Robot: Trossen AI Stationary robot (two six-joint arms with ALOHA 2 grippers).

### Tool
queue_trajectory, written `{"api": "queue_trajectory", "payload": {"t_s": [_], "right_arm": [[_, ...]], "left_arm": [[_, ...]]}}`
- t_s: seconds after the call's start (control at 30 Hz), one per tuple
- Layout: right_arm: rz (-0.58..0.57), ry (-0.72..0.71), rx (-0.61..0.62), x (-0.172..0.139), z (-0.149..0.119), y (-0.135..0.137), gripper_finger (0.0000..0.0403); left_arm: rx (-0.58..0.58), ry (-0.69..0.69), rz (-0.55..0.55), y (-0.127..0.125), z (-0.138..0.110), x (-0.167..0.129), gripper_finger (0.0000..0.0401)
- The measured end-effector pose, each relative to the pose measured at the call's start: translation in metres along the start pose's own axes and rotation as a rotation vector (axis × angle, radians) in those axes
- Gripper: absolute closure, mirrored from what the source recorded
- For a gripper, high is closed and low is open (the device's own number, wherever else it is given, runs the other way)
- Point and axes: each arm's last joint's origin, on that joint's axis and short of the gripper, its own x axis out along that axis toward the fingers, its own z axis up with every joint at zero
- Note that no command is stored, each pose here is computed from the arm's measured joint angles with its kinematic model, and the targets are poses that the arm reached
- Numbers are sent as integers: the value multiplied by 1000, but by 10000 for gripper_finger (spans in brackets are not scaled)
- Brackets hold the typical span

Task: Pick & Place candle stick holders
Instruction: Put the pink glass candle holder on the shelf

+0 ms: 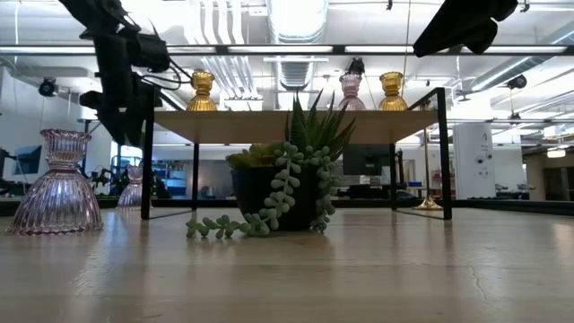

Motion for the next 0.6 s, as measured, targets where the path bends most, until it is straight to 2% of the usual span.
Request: {"api": "queue_trajectory", "payload": {"t_s": [0.17,0.6], "right_arm": [[-3,2,-45,1,-1,0,360],[-3,1,-49,1,-1,0,360]], "left_arm": [[-35,-10,2,-1,1,4,183],[-111,54,49,-5,3,23,200]]}}
